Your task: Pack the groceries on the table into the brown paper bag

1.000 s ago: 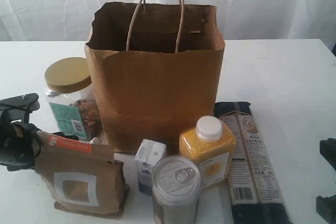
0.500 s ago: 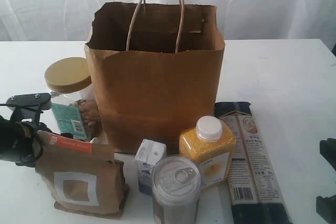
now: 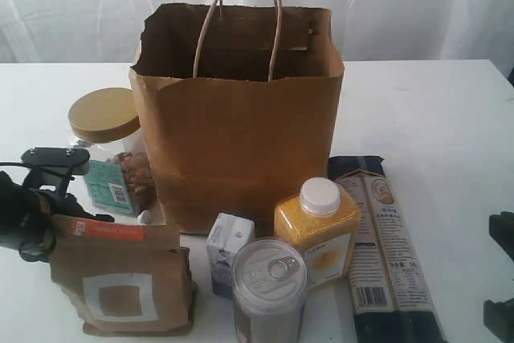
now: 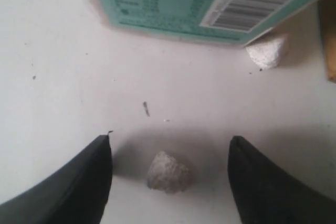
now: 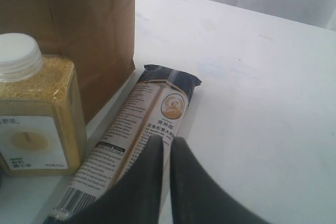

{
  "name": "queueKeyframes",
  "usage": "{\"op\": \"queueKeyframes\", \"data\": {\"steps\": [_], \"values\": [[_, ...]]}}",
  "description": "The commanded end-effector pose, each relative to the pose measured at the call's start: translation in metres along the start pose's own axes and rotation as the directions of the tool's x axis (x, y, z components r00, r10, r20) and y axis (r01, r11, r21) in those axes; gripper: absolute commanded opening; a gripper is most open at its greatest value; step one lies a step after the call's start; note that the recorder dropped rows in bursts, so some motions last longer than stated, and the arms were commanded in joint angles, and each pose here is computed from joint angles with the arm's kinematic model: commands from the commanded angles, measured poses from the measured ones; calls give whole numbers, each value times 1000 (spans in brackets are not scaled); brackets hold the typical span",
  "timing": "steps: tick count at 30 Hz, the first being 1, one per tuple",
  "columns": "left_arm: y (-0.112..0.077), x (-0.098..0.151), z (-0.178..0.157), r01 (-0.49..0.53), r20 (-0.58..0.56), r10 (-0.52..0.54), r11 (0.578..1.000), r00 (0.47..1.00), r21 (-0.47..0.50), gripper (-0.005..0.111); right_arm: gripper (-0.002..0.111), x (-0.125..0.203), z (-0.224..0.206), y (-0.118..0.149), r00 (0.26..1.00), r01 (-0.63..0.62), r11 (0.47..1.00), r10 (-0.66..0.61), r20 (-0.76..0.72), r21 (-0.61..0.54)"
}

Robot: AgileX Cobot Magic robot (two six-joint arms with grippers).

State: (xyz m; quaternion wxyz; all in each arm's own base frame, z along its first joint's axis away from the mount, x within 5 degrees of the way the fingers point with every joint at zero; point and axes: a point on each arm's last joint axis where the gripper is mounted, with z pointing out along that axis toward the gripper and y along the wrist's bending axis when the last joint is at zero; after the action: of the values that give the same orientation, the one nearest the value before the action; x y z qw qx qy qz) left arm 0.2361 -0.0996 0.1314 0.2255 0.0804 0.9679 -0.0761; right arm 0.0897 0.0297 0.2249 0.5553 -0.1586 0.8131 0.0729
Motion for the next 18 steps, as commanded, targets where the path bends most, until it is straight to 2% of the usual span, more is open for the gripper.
{"op": "queueKeyframes", "data": {"steps": [1, 5, 10, 12, 17, 18], "values": [[1, 20, 3, -6, -156, 2, 1000, 988, -25, 53, 5, 1, 0, 0, 1000, -1, 1000, 1, 7, 3], [1, 18, 4, -10, -135, 7, 1000, 991, -20, 41, 5, 1, 0, 0, 1000, -1, 1000, 1, 7, 3], [1, 16, 4, -10, -113, 8, 1000, 994, -16, 38, 5, 1, 0, 0, 1000, -1, 1000, 1, 7, 3], [1, 16, 4, -16, -119, 13, 1000, 993, -18, 30, 5, 1, 0, 0, 1000, -1, 1000, 1, 7, 3], [2, 17, 1, -81, -129, 78, 996, 989, -21, 0, 5, 1, 0, 0, 1000, -1, 1000, 1, 7, 3], [2, 16, -2, -83, -117, 80, 996, 990, -19, 0, 5, 1, 0, 0, 1000, -1, 1000, 1, 7, 3]]}}
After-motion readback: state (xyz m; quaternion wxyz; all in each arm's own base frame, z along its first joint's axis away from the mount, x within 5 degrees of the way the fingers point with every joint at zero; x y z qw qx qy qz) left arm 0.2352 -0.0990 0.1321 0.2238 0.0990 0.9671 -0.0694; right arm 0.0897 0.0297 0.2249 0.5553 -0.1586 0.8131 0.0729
